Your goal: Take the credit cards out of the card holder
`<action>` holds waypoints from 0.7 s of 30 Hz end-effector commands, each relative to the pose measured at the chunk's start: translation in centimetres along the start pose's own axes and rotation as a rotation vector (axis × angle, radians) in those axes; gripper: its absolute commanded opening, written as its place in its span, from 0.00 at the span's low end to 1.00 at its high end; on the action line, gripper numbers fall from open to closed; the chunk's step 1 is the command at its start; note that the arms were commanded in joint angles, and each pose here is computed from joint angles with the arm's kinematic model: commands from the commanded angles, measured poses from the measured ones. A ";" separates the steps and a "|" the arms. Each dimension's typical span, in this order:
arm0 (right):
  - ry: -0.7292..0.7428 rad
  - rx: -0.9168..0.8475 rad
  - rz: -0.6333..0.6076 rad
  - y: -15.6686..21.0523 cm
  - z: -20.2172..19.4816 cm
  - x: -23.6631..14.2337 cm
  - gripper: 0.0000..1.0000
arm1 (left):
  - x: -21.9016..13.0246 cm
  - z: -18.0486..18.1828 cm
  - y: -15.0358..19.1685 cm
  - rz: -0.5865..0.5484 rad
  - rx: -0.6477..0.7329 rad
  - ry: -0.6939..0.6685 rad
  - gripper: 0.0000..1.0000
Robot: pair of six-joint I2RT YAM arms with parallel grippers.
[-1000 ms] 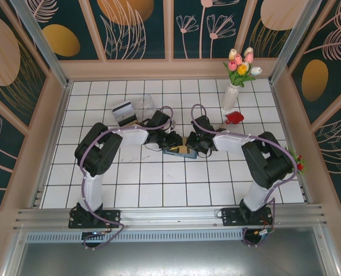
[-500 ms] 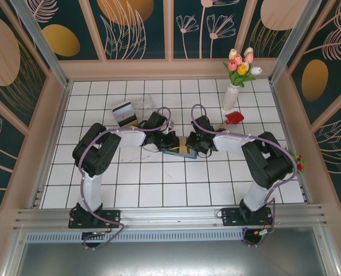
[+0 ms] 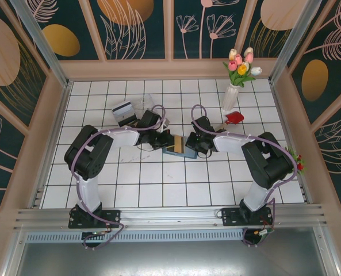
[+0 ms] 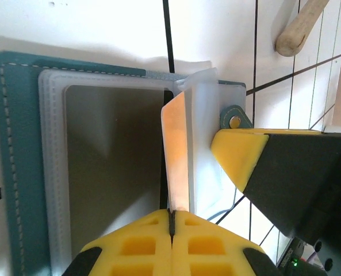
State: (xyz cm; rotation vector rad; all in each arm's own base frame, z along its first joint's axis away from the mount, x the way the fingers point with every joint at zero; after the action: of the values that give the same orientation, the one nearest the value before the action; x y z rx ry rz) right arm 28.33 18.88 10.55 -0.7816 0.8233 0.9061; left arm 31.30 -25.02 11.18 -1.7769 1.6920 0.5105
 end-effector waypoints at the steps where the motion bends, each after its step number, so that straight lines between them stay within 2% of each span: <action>1: 0.180 0.023 0.068 1.6 -3.7 0.7 0.08 | -1.4 -0.1 0.4 0.011 0.039 -0.027 0.00; 7: -0.038 -0.036 0.025 0.2 0.0 -2.7 0.12 | -3.9 -0.6 0.3 -0.014 0.088 -0.120 0.00; 11: -0.208 -0.086 -0.040 -0.3 3.6 -6.2 0.20 | -6.2 -2.5 -0.1 -0.079 0.159 -0.141 0.00; 14: -0.295 -0.111 -0.084 -0.6 4.8 -8.2 0.25 | -8.1 -4.0 -0.4 -0.138 0.216 -0.156 0.00; 18: -0.386 -0.155 -0.127 -1.3 5.1 -9.9 0.40 | -9.7 -5.2 -0.8 -0.195 0.278 -0.181 0.00; 21: -0.471 -0.249 -0.139 -1.4 5.5 -10.9 0.56 | -10.7 -6.2 -1.0 -0.224 0.323 -0.167 0.00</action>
State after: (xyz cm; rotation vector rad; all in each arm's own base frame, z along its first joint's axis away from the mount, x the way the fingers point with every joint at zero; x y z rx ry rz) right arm 27.04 19.05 21.23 -0.7623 0.3902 0.9759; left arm 30.40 -21.72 21.45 -1.6540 1.4027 0.2992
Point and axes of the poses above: each hand's point on the last joint's axis, 136 mm out from that joint toward the fingers, its own x axis out along the fingers, its own z axis along the line the jaws close on, y = z × x, the point moved 10 cm from there along -x, back along the fingers, and after that the axes turned 3 degrees about x, right-handed, at the moved point
